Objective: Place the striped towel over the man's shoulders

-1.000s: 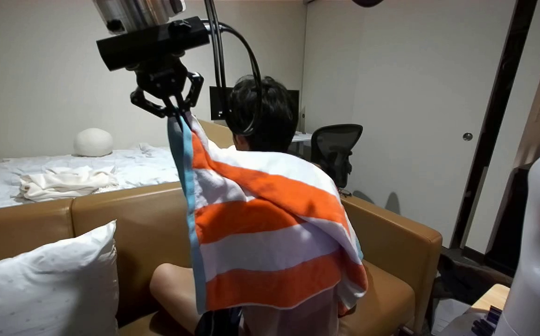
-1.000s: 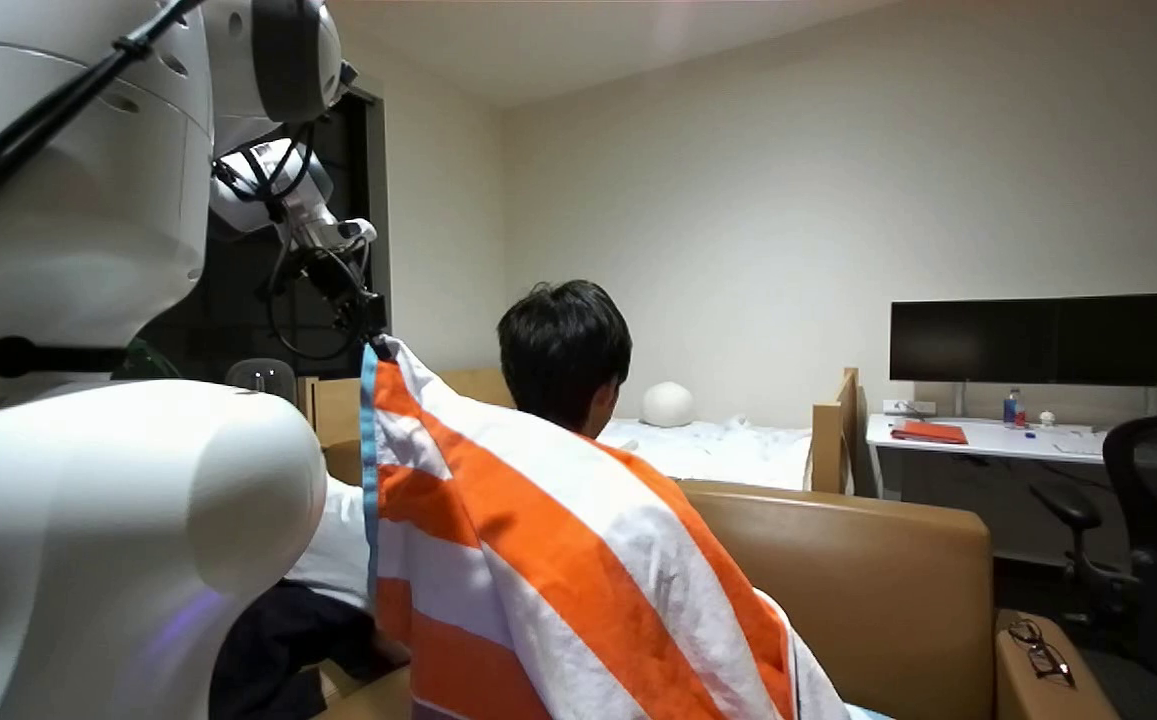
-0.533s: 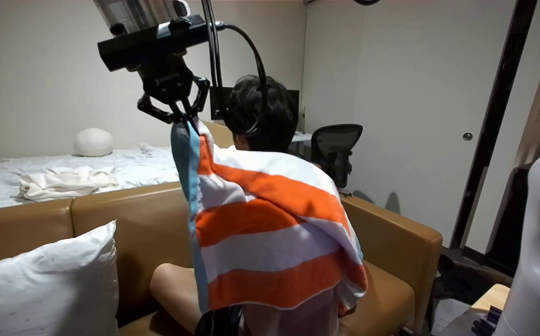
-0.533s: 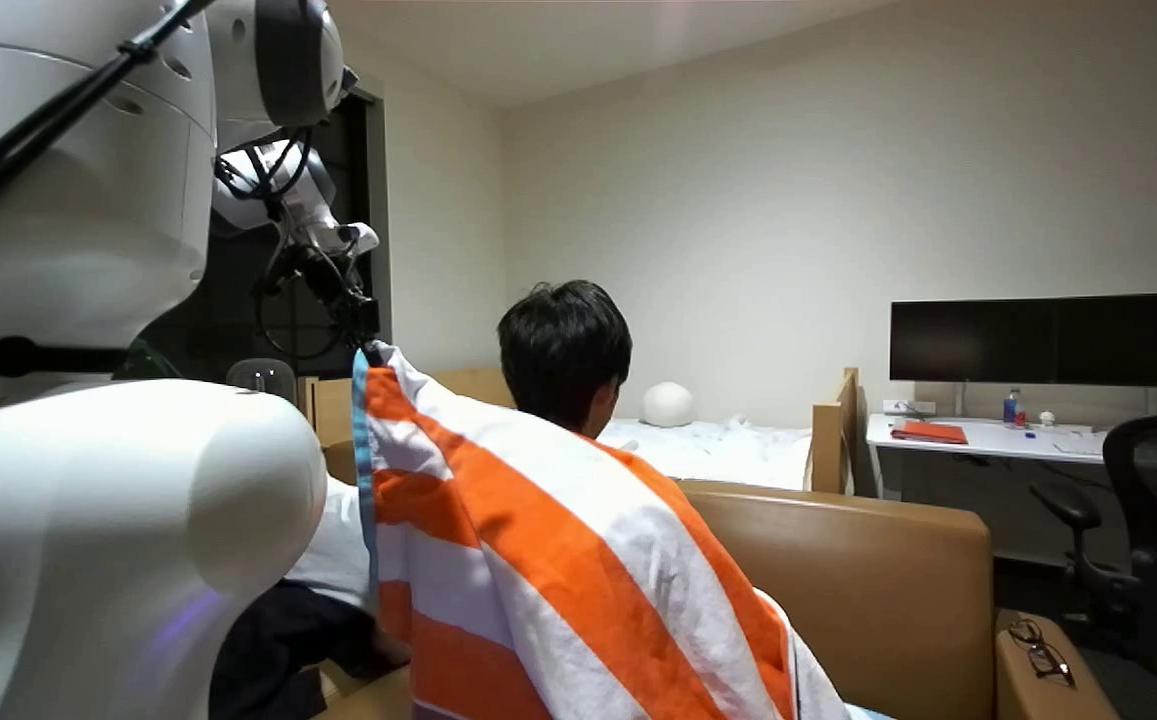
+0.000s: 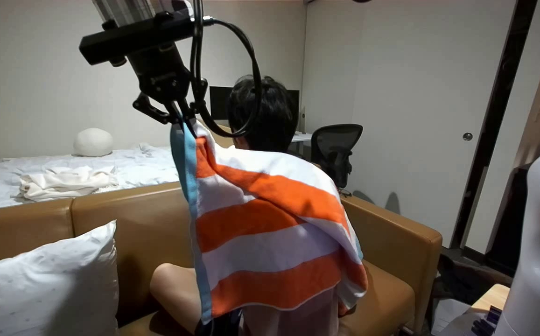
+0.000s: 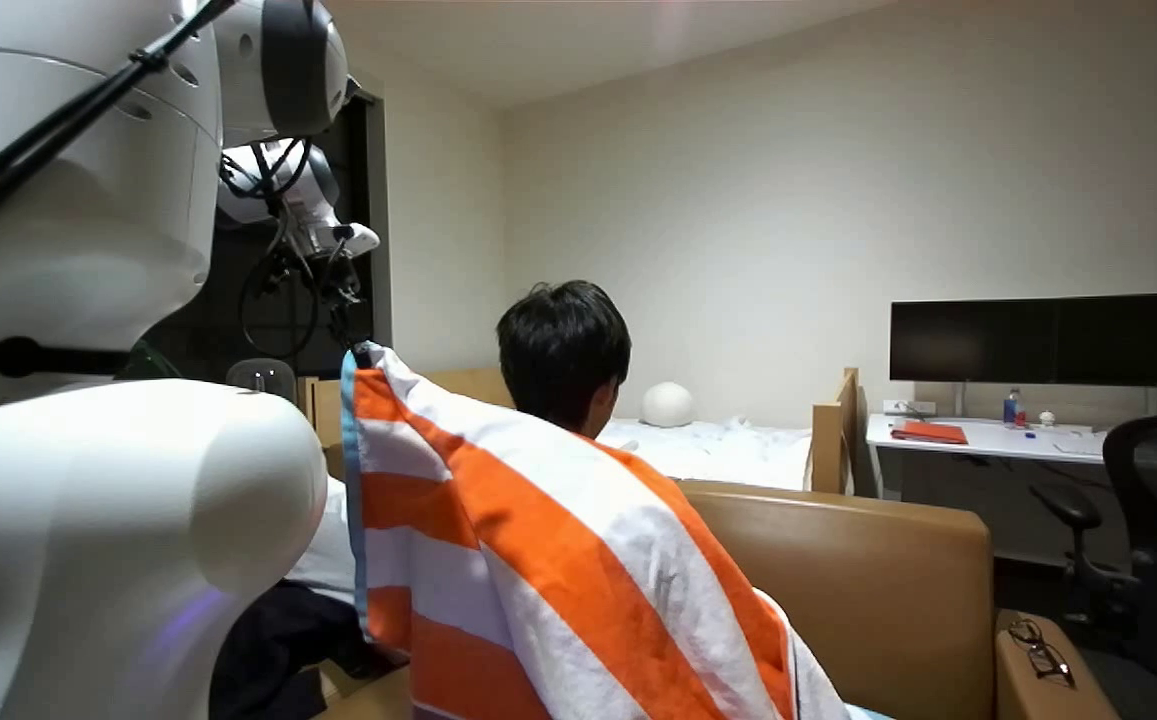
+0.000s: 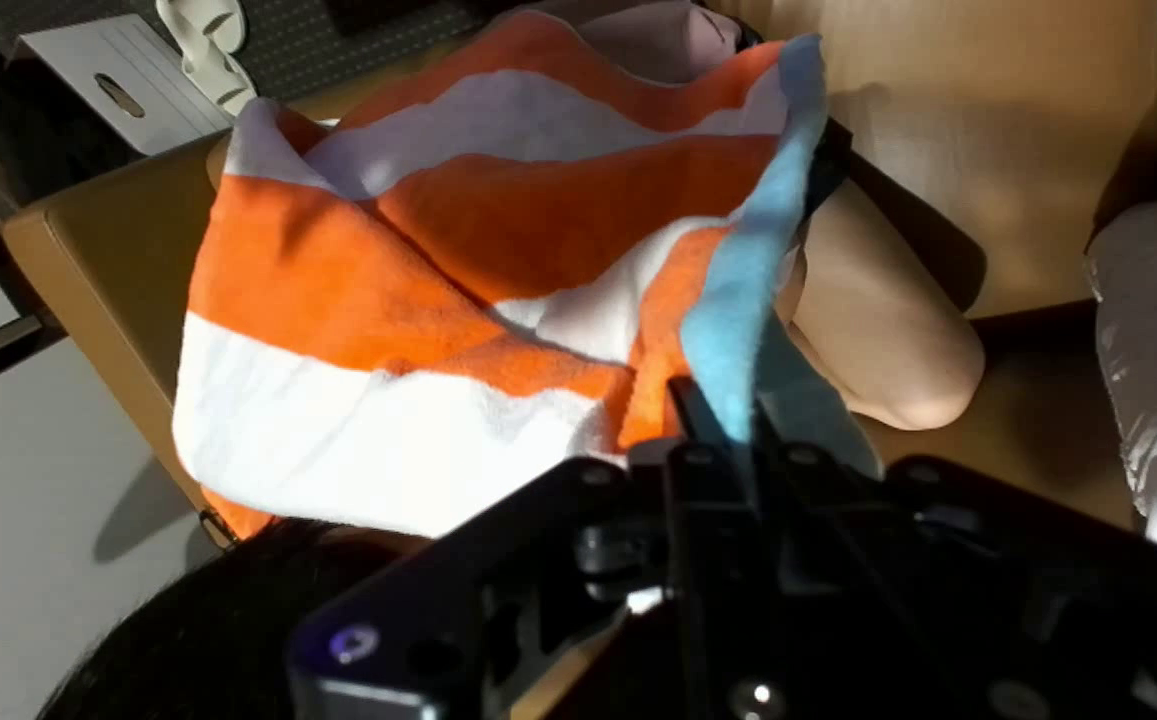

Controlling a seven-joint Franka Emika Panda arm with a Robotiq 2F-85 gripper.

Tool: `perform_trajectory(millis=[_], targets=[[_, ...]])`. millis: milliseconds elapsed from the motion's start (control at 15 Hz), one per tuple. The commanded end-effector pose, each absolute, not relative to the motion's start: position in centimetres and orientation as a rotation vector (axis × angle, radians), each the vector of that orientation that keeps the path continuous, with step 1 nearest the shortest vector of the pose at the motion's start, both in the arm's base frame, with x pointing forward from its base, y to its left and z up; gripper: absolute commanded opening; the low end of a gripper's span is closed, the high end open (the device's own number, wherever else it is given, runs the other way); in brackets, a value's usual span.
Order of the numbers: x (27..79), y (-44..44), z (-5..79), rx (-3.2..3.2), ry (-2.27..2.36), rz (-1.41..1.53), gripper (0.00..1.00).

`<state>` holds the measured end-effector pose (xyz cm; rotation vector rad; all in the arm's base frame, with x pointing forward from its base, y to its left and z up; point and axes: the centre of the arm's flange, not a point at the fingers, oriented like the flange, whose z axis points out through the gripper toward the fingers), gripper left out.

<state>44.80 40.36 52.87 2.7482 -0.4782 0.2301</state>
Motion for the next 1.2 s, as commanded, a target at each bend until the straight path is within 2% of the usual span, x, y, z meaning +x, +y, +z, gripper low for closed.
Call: perform_trajectory(millis=[0, 533, 667, 733, 1133], targets=[[45.06, 40.67, 53.13, 2.757, -0.553, 0.268, 0.01], [45.70, 40.67, 53.36, 2.726, -0.817, 0.330, 0.01], [45.65, 40.29, 53.33, 2.728, -0.765, 0.317, 0.01], [45.66, 40.33, 53.34, 2.730, -0.768, 0.319, 0.05], [45.70, 40.31, 53.26, 2.728, -0.768, 0.318, 0.05]])
